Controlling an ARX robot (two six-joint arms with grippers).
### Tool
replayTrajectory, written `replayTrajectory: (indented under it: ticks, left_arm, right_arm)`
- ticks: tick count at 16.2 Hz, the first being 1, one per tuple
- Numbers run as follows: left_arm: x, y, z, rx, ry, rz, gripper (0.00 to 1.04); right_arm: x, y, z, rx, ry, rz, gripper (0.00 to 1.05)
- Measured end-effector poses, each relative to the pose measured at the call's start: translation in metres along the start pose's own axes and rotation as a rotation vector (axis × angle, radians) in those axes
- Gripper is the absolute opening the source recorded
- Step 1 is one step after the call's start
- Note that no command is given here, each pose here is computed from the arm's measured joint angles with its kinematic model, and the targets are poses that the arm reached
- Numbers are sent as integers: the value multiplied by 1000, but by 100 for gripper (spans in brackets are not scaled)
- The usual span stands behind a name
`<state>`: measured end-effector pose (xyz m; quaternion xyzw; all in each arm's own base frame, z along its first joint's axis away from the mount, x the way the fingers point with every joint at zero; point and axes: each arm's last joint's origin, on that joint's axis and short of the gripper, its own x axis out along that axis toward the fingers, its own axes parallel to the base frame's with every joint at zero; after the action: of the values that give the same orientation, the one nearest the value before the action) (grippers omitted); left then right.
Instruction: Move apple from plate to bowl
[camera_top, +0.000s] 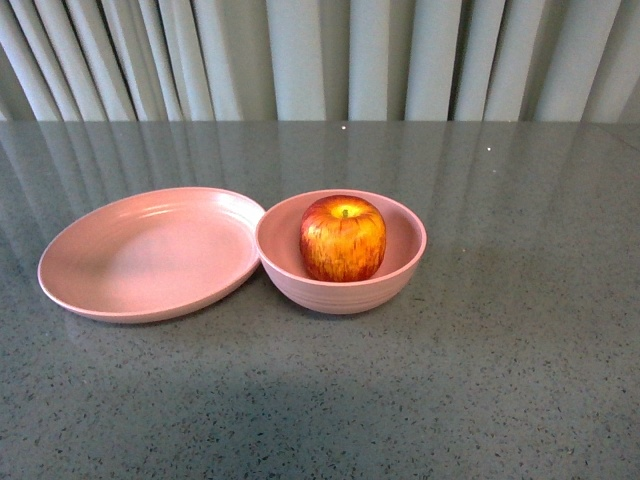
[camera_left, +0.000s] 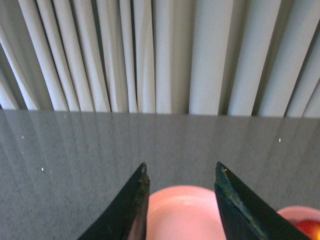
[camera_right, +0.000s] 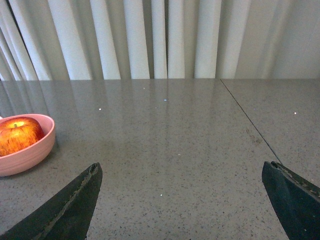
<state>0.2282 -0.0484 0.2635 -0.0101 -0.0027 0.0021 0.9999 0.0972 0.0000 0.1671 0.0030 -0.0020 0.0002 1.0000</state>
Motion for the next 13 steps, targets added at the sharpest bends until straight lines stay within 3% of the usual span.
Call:
replayTrajectory:
  ticks: [3, 6, 13]
  left_arm:
    - [-30, 20, -30, 1, -3, 0, 3]
    - [-52, 31, -55, 5, 21, -2, 1]
    - [-86, 50, -78, 5, 10, -4, 1]
  right_arm:
    - [0, 0, 0, 0, 0, 0, 98]
    - [0, 0, 0, 0, 0, 0, 98]
    - [0, 0, 0, 0, -1, 0, 98]
